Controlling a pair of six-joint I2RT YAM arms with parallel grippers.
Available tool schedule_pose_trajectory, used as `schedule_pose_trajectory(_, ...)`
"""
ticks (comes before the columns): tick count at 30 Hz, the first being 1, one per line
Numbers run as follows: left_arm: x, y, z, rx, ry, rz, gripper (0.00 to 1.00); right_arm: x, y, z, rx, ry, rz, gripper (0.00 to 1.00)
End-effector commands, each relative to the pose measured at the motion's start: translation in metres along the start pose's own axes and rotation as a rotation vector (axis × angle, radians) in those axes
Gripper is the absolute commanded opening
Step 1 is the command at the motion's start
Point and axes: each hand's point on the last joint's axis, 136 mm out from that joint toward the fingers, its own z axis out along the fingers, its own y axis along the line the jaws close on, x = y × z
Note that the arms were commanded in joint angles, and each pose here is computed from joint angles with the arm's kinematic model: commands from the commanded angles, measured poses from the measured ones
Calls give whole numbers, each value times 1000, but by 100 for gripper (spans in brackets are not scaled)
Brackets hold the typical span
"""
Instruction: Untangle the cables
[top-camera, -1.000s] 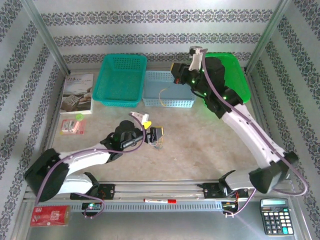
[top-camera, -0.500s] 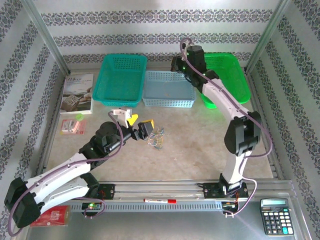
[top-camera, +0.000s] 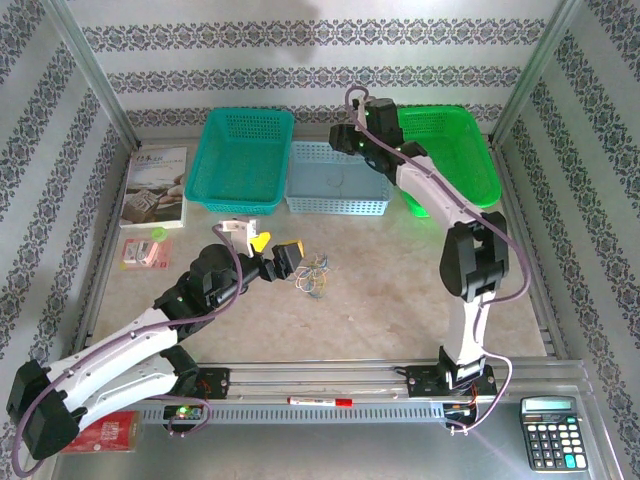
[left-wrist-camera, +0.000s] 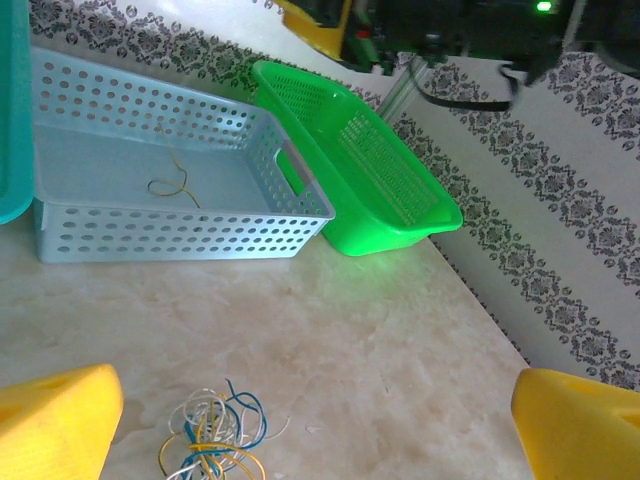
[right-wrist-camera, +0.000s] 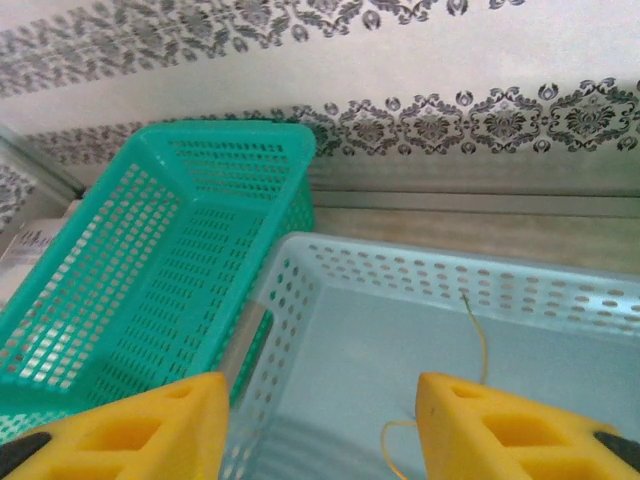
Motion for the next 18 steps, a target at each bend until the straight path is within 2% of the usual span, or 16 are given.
schedule_pose_trajectory(1, 4, 4, -2, -20, -6, -27, 100, -3, 41, -40, -86, -37, -81, 53)
schedule_pose_trajectory(5, 9, 10, -2, -37, 0, -39, 100, 34, 58, -59, -101, 2, -118, 53)
schedule_pose_trajectory(9, 17, 17, -3, -57, 10, -54, 100, 88, 65, -73, -105, 78, -126, 54)
schedule_pose_trajectory(18, 37, 30, -4, -74, 34, -102, 100, 206, 37, -106, -67, 193, 29, 55)
